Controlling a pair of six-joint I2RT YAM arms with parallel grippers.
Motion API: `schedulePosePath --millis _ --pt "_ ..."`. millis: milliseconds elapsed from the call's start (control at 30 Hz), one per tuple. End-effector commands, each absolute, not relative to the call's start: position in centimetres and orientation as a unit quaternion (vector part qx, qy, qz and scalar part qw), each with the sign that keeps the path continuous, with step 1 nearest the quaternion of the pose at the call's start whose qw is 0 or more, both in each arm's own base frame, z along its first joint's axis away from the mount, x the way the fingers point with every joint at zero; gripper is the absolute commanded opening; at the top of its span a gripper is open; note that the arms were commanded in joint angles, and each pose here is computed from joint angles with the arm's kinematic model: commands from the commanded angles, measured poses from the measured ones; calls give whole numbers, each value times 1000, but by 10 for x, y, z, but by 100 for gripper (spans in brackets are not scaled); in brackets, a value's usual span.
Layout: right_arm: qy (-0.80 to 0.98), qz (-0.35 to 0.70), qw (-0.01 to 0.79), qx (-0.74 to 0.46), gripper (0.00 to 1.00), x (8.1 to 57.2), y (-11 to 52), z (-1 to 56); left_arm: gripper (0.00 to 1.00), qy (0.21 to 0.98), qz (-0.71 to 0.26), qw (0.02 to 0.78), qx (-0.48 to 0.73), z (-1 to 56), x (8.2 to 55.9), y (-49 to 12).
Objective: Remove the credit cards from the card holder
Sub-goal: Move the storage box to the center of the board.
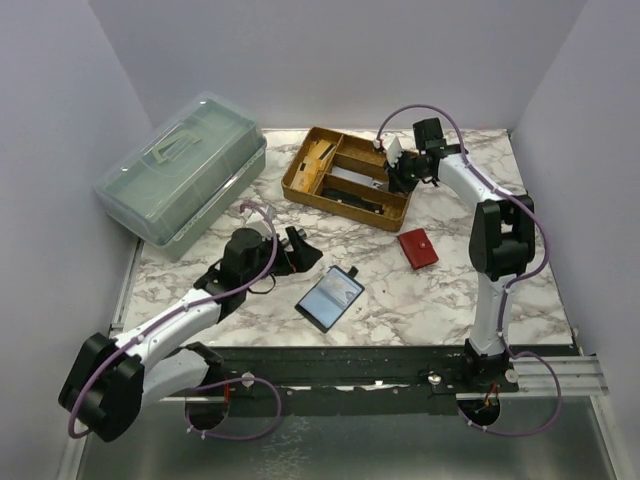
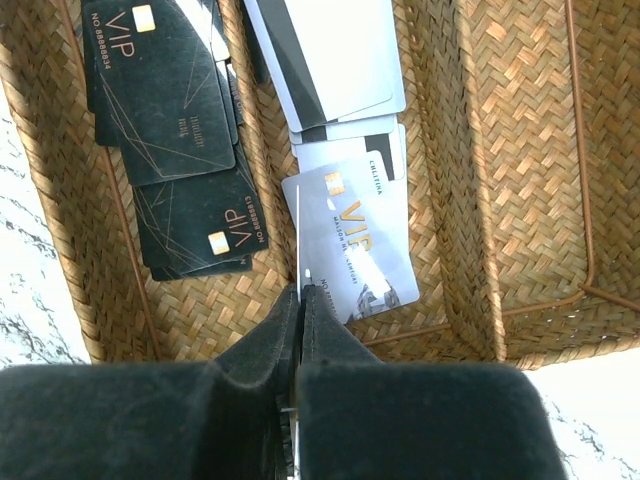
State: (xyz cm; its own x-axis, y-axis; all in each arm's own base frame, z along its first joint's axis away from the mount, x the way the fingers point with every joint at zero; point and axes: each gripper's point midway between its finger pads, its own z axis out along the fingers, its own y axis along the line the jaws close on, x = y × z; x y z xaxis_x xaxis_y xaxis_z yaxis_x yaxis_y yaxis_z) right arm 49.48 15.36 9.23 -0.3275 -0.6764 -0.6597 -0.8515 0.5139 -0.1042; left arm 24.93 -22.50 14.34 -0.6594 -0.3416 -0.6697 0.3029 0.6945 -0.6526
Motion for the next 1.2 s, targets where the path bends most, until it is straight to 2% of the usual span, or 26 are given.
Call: schedulePosePath --millis 0,100,167,300,500,667,967,1167 --pt "806 139 372 -439 0 499 157 118 99 795 -408 448 -31 177 290 -242" --pt "804 145 394 -421 0 515 163 135 99 791 -415 449 -25 191 304 -252" --pt "808 166 380 -418 0 518 169 135 99 787 -408 461 -33 198 314 -252" --pt "813 214 328 -431 0 505 179 116 99 786 -380 486 -46 201 335 -239" --pt "819 219 317 -424 0 484 175 98 99 779 -358 508 -85 214 363 -209" --pt "821 228 307 -424 0 474 175 91 99 791 -346 492 -115 203 381 -192" --pt "792 280 296 -454 0 438 191 86 99 803 -369 451 -122 185 420 -198" --pt "821 242 325 -402 0 490 186 99 99 802 -383 440 -128 181 434 -195"
